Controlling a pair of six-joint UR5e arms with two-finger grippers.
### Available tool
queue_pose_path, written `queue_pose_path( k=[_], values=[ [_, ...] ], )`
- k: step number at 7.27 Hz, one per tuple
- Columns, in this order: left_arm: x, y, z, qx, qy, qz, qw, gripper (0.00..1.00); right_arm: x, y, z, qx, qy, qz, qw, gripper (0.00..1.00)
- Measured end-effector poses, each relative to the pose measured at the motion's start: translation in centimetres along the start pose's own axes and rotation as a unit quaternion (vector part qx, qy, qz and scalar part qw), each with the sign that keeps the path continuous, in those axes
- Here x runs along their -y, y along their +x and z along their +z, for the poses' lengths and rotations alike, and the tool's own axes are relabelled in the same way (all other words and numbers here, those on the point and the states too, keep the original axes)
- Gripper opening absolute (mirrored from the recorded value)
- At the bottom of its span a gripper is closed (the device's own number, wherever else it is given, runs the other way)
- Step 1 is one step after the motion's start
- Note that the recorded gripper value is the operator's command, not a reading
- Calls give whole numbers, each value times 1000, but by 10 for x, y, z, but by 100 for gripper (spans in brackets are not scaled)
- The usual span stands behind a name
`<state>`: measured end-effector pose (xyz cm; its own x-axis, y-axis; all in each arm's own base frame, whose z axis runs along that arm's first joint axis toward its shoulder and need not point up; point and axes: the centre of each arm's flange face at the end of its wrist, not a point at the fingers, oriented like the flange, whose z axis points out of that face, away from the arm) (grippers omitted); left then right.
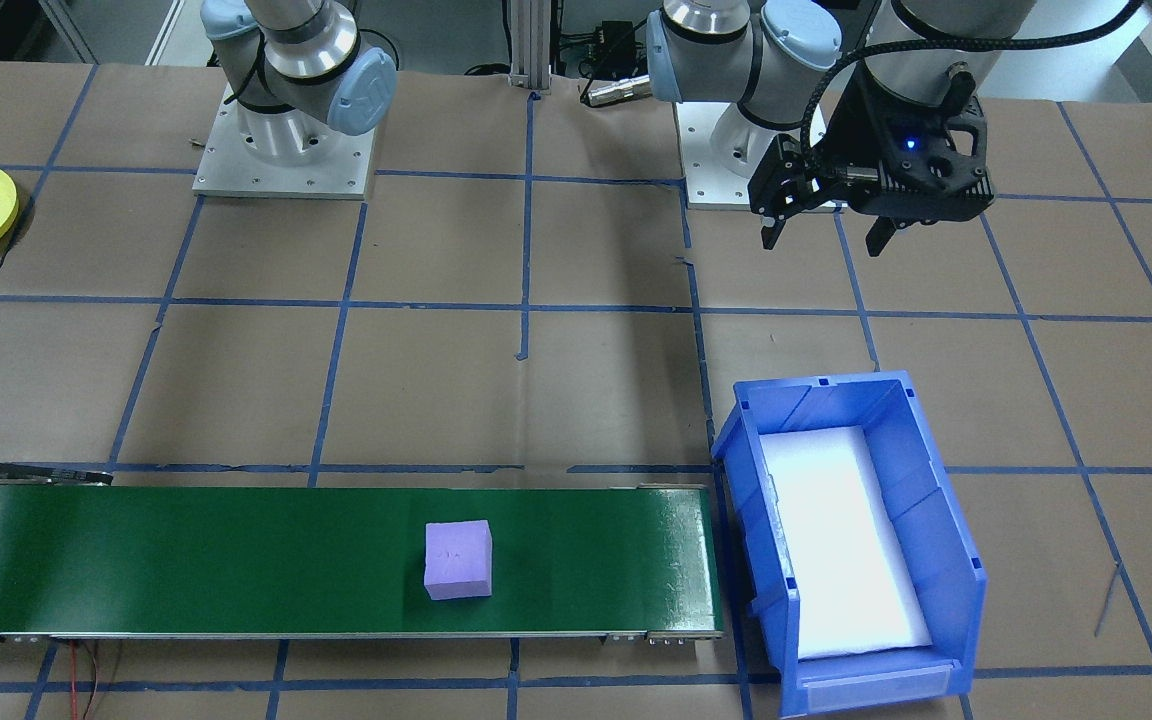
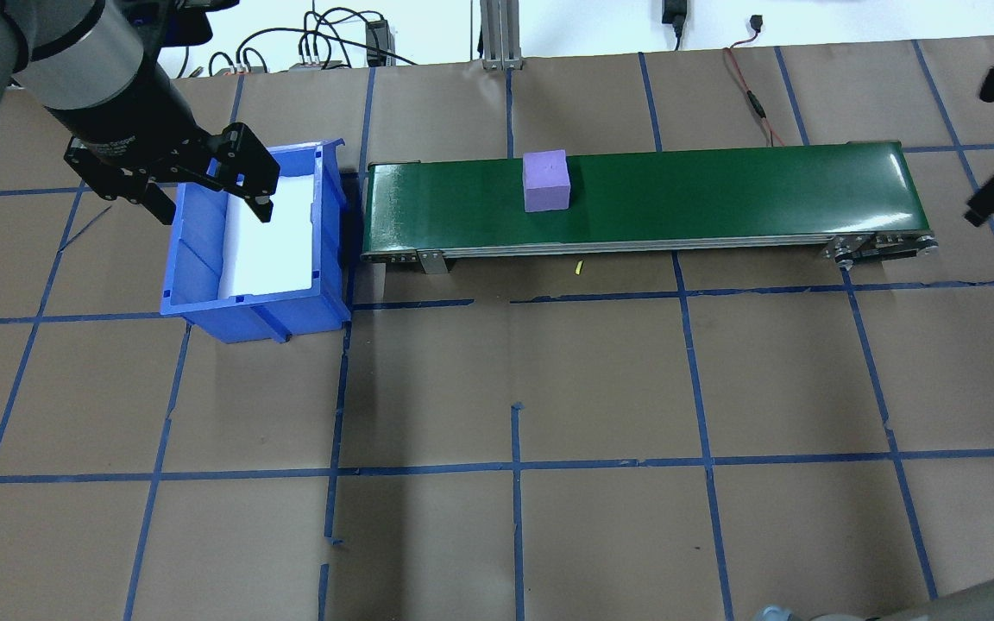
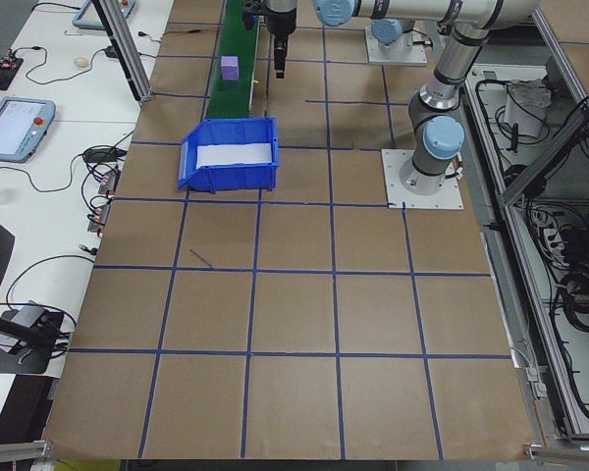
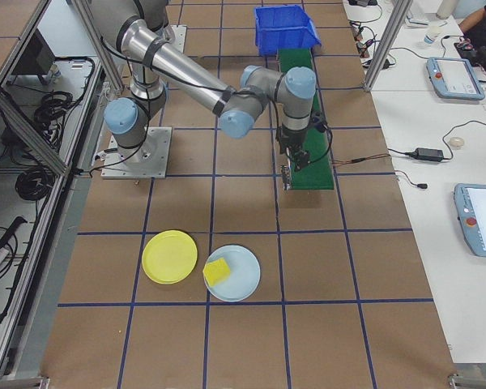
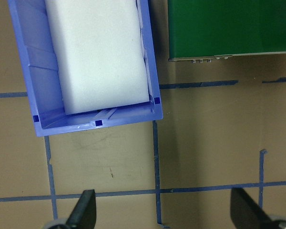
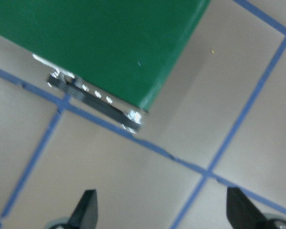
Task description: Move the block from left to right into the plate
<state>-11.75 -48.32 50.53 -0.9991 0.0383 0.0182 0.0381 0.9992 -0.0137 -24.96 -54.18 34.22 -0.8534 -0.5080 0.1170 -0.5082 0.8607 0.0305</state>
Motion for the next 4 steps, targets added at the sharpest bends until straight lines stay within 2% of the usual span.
queue_pose_path(
  k=[2,3,4],
  values=[
    [0,0,0,0,1,-1,1000,100,-138,64,32,-7,-10,-39,999,95],
    [0,0,-1,1,1,-1,1000,100,-199,83,53,-3,-2,-41,999,95],
    [0,0,-1,1,1,-1,1000,100,-251,97,82,6,12,-36,999,95]
  ],
)
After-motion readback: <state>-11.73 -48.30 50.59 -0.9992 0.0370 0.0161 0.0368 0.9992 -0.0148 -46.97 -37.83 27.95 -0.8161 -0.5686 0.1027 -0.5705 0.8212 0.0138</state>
